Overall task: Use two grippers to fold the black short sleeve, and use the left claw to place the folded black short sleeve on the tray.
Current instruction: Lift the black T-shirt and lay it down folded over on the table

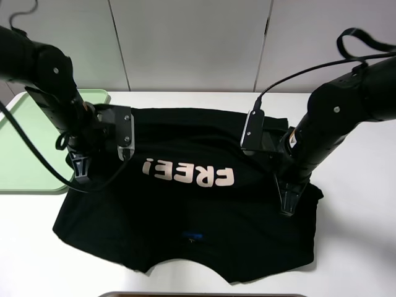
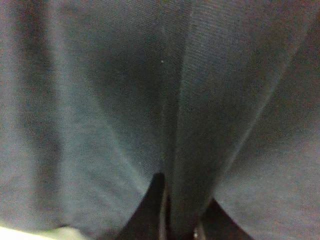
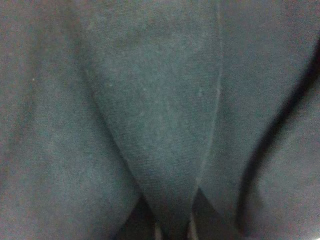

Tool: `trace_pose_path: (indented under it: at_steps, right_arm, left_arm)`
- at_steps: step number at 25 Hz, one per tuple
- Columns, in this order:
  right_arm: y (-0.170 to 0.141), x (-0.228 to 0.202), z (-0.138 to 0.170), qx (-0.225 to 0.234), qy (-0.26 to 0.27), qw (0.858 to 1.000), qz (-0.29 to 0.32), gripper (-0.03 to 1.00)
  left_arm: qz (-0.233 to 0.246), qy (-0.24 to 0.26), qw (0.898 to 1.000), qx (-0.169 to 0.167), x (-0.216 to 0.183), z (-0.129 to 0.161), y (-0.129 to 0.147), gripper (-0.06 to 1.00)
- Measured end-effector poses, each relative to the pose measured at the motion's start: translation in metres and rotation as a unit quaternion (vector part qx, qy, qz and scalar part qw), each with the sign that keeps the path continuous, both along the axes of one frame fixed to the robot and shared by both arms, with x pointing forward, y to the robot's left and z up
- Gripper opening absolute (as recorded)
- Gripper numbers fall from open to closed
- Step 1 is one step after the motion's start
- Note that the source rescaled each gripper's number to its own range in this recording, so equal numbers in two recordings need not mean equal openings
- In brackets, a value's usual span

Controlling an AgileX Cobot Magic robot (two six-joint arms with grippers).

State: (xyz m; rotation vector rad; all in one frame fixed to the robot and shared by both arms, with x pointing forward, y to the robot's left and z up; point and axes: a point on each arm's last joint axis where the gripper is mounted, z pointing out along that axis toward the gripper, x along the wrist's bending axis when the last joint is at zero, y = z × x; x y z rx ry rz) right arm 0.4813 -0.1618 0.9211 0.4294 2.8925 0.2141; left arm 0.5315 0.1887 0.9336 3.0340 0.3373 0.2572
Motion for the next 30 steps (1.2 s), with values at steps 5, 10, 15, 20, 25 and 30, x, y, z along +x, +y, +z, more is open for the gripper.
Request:
trace_pose_path:
  at_steps: [5, 10, 15, 20, 25, 30]
  right_arm:
    - [0.000, 0.001, 0.026, 0.003, -0.012, 1.000, 0.001, 0.00]
    - [0.003, 0.009, 0.053, -0.006, -0.001, 1.000, -0.009, 0.00]
    - [0.006, 0.018, 0.079, -0.020, 0.007, 1.000, -0.015, 0.00]
    - [0.010, 0.030, 0.110, -0.027, -0.017, 0.999, -0.023, 0.00]
    - [0.010, 0.041, 0.140, -0.035, -0.050, 0.998, -0.030, 0.00]
    - [0.011, 0.050, 0.170, -0.032, -0.093, 0.994, -0.043, 0.00]
  left_arm:
    - [-0.003, -0.044, 0.999, -0.013, -0.005, 0.030, 0.002, 0.00]
    - [-0.003, -0.090, 0.996, -0.030, -0.012, 0.060, 0.005, 0.00]
    - [-0.012, -0.140, 0.990, -0.033, -0.018, 0.093, 0.010, 0.00]
    - [-0.011, -0.175, 0.984, -0.042, -0.018, 0.128, 0.010, 0.00]
    - [-0.008, -0.183, 0.982, -0.043, -0.013, 0.157, 0.009, 0.00]
    - [-0.006, -0.208, 0.977, -0.051, -0.009, 0.186, 0.008, 0.00]
